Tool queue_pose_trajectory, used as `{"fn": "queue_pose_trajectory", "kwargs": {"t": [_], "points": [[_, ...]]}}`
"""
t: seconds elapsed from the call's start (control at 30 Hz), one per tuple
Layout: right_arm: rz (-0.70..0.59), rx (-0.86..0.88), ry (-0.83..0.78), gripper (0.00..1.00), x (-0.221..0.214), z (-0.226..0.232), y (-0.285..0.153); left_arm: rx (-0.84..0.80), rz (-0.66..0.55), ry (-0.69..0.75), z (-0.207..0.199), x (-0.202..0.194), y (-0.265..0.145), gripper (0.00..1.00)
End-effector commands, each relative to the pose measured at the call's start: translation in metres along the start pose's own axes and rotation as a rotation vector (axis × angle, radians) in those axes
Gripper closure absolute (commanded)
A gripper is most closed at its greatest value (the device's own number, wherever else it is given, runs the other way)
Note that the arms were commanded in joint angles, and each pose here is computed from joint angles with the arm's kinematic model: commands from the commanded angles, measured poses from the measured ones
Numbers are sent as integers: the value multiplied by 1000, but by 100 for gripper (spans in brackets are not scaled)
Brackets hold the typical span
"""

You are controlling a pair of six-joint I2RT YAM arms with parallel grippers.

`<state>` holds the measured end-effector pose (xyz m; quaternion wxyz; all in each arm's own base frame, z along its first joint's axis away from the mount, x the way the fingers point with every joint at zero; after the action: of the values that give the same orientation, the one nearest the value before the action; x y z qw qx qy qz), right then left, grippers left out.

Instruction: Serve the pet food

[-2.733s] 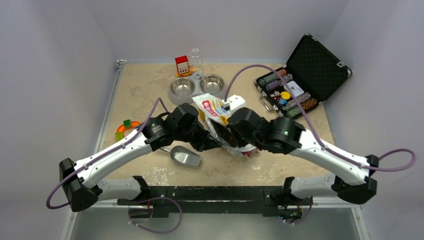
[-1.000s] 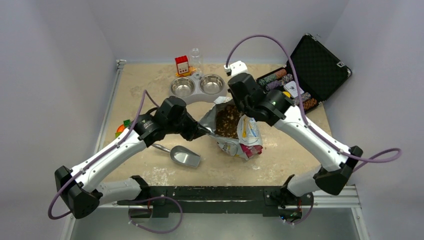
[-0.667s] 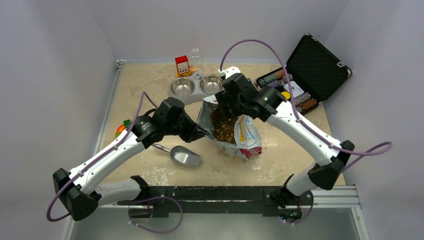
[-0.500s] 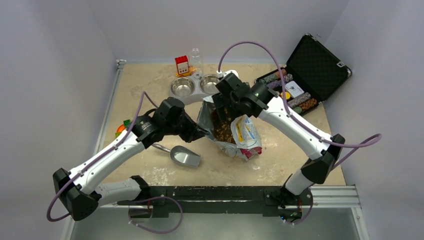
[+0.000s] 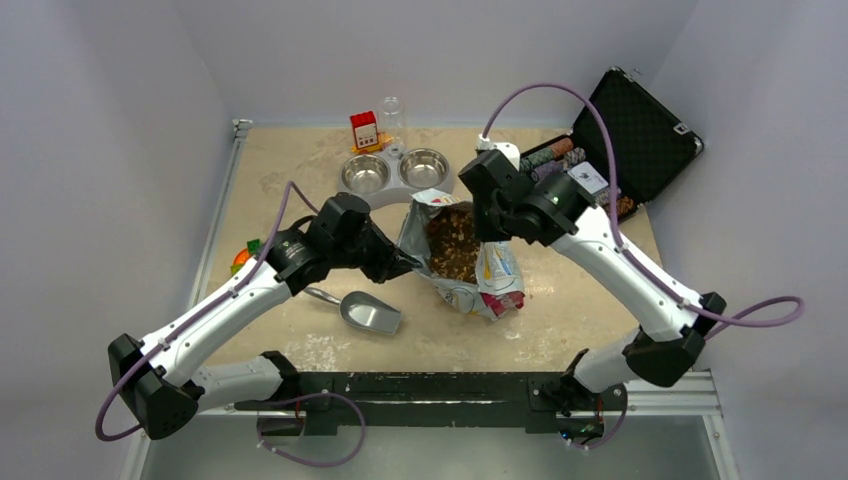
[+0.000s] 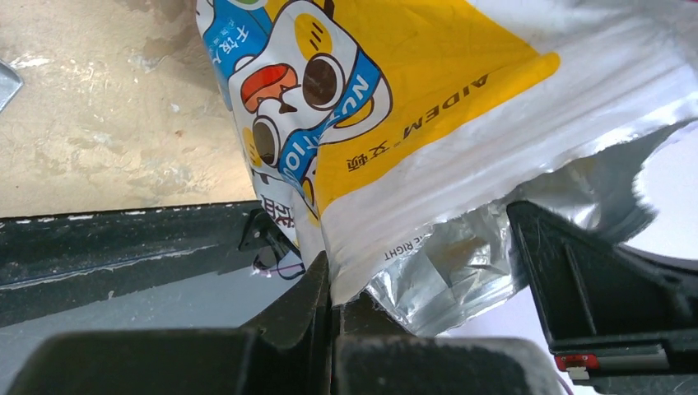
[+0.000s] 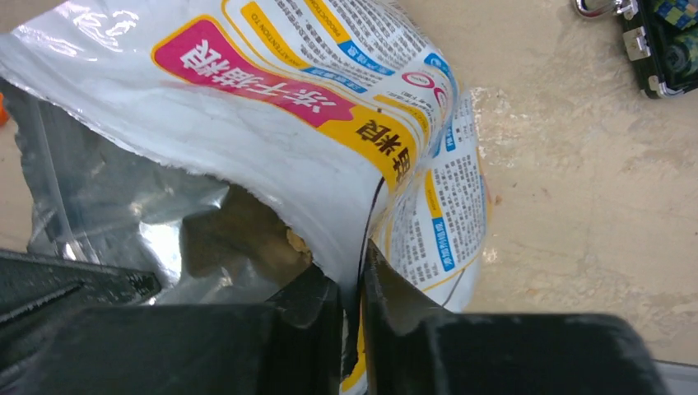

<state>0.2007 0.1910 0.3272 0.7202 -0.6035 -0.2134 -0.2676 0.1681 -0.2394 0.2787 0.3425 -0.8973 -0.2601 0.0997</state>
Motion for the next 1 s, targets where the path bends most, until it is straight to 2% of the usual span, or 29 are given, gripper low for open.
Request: {"fn": "queue_pose_trajectory", "kwargs": {"t": [0.0,0.13,0.17,0.2,0.23,0.33,0.47,0.57,0.63,0.73,0.8,0.87,0.97], "points": [[11,-108,74,93,10,6,8,-84,22,35,-20,-2,-13,100],[20,-143,44,77,7,6,18,-84,24,40,-18,-3,-15,100],[21,-135,29,81,6,6,20,-86,23,40,-18,-3,-15,100],[21,-125,19,94,5,5,20,-87,20,40,-18,-3,-16,100],[19,-123,17,100,5,4,20,-87,18,42,-17,-3,-17,100],[-21,-161,46,100,8,-9,15,-100,17,47,-18,-3,-17,100],[-172,-330,34,100,27,-52,-4,-148,88,38,-33,-6,-2,100],[-229,-459,91,100,47,-94,-25,-175,146,44,-66,-9,23,100],[-295,-505,144,100,60,-118,-47,-263,170,112,-117,-13,29,100],[-396,-537,195,100,73,-146,-90,-301,225,231,-175,-25,35,100],[-444,-503,193,100,77,-150,-114,-297,230,291,-189,-30,34,100],[-462,-434,200,100,77,-148,-127,-283,219,315,-183,-30,34,100],[-420,-281,77,100,66,-123,-110,-220,217,284,-138,-29,45,100]]}}
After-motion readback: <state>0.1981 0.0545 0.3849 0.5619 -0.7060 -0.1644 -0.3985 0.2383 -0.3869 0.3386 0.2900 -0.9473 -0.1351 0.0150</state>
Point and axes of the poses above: each gripper's point midway between its finger pads, its own y axis out along the fingers, its own z axis along the line the jaws close on, x = y × z, the point moved 6 cm from there along -y, back along the fingers, and after that the axes turned 9 degrees about y, right-handed, at the moved point
